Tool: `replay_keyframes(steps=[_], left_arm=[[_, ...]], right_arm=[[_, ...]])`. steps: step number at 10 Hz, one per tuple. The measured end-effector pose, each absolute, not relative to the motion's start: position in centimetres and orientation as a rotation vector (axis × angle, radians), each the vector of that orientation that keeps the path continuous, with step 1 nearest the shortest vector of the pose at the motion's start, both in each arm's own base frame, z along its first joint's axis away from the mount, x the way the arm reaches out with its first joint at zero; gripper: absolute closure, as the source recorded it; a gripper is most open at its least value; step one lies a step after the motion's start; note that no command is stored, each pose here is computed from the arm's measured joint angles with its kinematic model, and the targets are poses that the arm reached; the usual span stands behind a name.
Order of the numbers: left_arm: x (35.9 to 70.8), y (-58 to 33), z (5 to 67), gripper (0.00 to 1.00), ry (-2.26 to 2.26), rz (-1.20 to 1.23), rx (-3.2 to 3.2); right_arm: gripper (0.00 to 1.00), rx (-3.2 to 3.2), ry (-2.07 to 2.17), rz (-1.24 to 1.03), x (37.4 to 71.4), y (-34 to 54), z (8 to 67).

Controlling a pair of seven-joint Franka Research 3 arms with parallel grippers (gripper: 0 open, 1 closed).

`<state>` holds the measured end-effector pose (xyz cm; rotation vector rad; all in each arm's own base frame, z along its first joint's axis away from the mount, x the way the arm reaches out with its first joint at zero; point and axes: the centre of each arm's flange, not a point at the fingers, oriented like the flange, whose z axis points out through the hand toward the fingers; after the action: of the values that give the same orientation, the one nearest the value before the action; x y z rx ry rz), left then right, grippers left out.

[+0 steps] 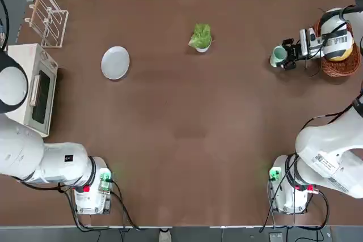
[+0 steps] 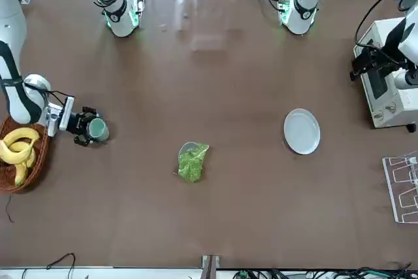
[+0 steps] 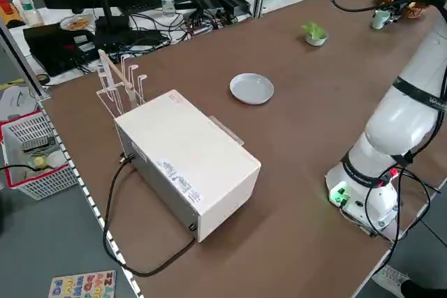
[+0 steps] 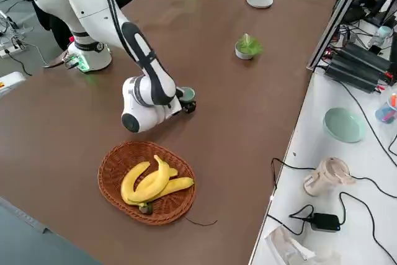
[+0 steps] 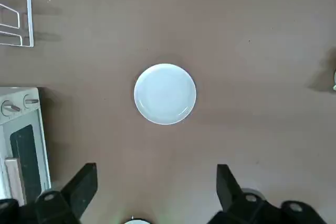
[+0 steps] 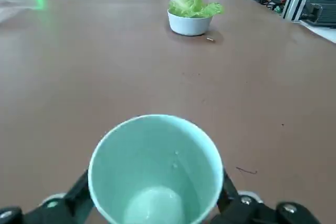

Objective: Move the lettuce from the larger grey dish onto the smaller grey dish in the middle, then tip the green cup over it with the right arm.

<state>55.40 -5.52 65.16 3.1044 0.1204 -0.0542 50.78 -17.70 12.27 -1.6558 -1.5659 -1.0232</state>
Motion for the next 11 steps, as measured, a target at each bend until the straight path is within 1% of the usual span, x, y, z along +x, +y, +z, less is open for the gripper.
replay_keyframes(steps=[4,7,11], left_arm=[[55.5,-5.4,65.2,0.0,0.123,-0.039,3.117],[55.5,-5.4,65.2,0.0,0.123,-0.038,3.118],[55.5,-5.4,65.2,0.0,0.124,-0.038,3.118]], right_arm=[[0.0,-1.667,-1.562,-1.029,50.7,-18.2,12.3],[0.0,-1.705,-1.574,-1.046,51.3,-20.4,13.2],[0.0,-1.83,-1.553,-0.91,53.1,-23.6,16.8]])
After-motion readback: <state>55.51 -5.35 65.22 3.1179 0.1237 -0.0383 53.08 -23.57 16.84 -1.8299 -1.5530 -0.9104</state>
